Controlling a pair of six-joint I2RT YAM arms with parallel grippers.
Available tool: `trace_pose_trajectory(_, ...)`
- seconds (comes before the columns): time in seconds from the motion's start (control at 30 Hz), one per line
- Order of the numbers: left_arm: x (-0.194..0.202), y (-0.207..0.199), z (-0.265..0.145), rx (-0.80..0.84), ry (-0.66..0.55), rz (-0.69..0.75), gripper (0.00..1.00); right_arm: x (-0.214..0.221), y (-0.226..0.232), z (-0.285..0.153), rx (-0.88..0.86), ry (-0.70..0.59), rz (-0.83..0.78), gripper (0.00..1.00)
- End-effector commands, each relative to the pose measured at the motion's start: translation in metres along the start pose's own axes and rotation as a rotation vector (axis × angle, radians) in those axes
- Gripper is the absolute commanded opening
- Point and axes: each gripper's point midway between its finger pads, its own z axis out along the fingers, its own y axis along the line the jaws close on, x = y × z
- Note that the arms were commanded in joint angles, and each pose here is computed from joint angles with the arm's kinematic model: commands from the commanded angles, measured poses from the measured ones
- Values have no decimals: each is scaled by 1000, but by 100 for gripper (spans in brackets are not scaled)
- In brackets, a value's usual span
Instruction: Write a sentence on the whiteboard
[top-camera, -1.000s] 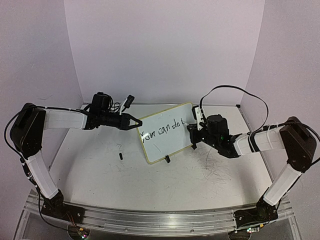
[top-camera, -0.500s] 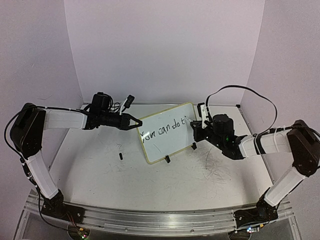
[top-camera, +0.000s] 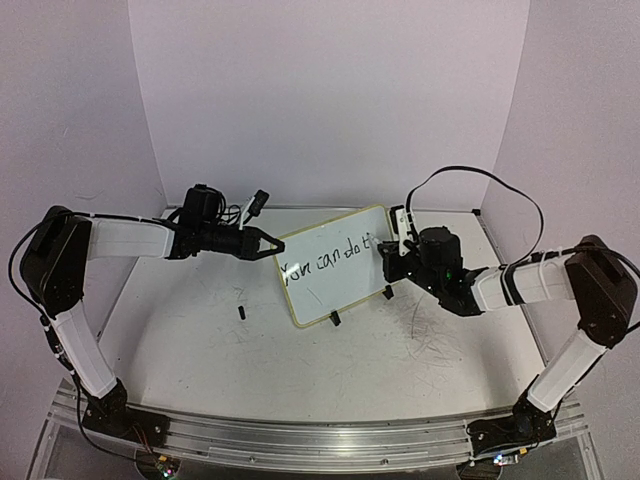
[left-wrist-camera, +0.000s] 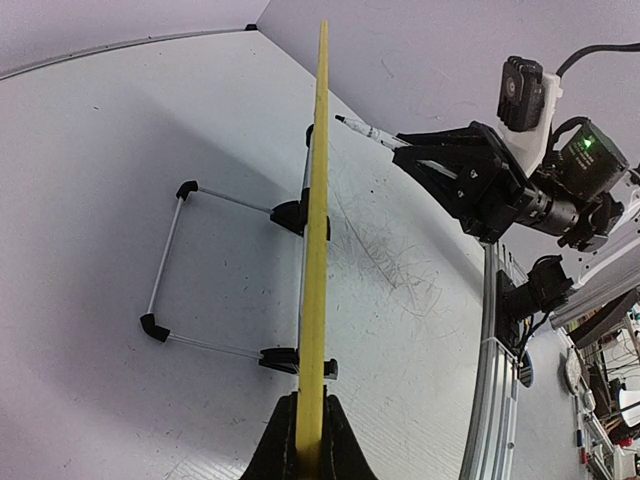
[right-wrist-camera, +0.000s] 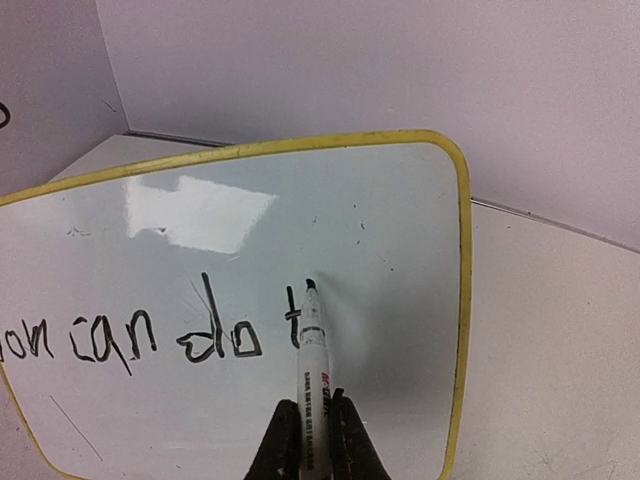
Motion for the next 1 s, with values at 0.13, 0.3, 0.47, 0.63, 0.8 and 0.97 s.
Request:
trace_pose_trajectory(0.13,-9,-10,-7,7,-6,48,0,-16,-5,10,38,-40,1,0)
trace_pose_trajectory(0.3,-9,-10,-7,7,-7,49,0,-10,-6,14,46,-24,-1,0)
trace_pose_trajectory(0.47,-9,-10,-8,4,-8,50,0,-3,-7,13,51,-1,-1,0)
trace_pose_trajectory(0.63,-9,-10,-7,3,-8,52,0,10,-8,9,48,27,7,0)
trace_pose_trajectory(0.8,-9,-10,-7,5,-7,51,0,18,-9,3,48,46,13,0)
trace_pose_trajectory(0.97,-9,-10,-8,4,-8,51,0,25,-10,0,48,62,18,0)
